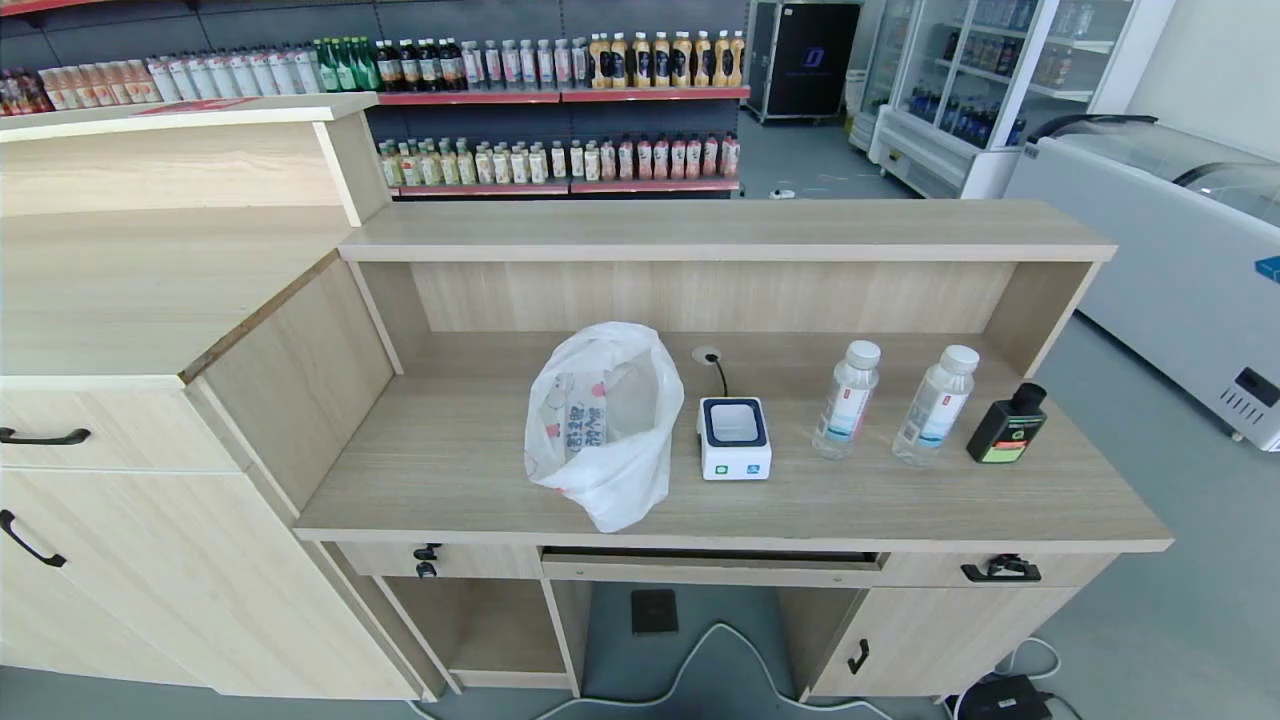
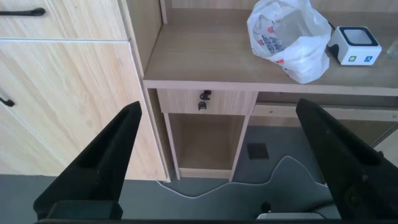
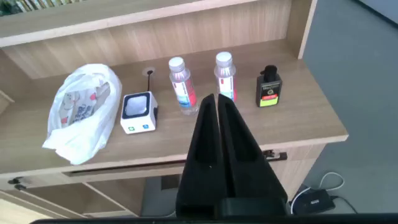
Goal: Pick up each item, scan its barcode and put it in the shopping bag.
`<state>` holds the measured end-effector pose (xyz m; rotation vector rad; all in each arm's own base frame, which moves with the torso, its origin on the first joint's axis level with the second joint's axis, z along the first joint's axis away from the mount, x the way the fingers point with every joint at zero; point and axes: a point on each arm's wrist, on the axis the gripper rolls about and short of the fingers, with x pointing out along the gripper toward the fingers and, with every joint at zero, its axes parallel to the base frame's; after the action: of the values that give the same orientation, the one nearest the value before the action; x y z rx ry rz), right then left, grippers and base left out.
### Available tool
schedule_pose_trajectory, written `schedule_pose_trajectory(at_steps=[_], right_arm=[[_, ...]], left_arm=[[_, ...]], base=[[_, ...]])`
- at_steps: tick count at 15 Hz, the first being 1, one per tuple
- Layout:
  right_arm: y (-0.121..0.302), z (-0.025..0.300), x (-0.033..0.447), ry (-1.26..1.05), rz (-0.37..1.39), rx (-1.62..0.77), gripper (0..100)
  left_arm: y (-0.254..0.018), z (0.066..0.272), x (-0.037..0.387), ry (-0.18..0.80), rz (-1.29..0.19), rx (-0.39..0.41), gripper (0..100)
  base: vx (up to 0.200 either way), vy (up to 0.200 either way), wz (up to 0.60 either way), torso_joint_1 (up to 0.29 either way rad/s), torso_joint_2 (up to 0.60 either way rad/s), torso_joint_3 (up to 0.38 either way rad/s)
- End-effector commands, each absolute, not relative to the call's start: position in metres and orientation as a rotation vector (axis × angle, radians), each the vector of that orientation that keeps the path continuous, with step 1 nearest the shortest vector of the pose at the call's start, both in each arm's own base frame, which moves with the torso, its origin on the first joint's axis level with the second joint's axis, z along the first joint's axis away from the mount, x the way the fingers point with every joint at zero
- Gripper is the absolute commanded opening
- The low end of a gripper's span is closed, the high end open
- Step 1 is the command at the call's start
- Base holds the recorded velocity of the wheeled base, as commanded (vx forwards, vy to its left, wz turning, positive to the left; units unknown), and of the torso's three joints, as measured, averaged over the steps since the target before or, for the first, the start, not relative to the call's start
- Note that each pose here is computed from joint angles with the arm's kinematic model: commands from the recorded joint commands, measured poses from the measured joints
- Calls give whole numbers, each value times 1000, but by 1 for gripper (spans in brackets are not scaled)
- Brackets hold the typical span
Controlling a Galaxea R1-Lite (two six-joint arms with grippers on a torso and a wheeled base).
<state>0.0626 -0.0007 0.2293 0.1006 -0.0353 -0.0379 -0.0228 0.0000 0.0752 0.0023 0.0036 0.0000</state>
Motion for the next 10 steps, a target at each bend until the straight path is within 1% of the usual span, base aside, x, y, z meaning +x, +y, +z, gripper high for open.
schedule_pose_trajectory(at_steps=[1, 2, 4, 7, 8, 10], right_arm=[[-14, 214, 221, 82, -89, 47, 0], [-18, 199, 233, 85, -80, 37, 100], [-19, 172, 252, 127, -12, -15, 100], [-19, 138, 274, 197, 16, -8, 100], [-17, 124, 279, 224, 53, -3, 100], [-18, 103, 295, 250, 58, -1, 100]], left_arm=[[0, 75, -23, 3, 0, 3, 100], [0, 75, -23, 3, 0, 2, 100], [0, 75, -23, 3, 0, 2, 100], [0, 75, -23, 3, 0, 3, 100], [0, 75, -23, 3, 0, 2, 100], [0, 75, -23, 3, 0, 3, 100]], base=[[0, 0, 0, 0, 0, 0], [0, 0, 0, 0, 0, 0], [0, 0, 0, 0, 0, 0], [0, 0, 0, 0, 0, 0], [0, 0, 0, 0, 0, 0], [0, 0, 0, 0, 0, 0]])
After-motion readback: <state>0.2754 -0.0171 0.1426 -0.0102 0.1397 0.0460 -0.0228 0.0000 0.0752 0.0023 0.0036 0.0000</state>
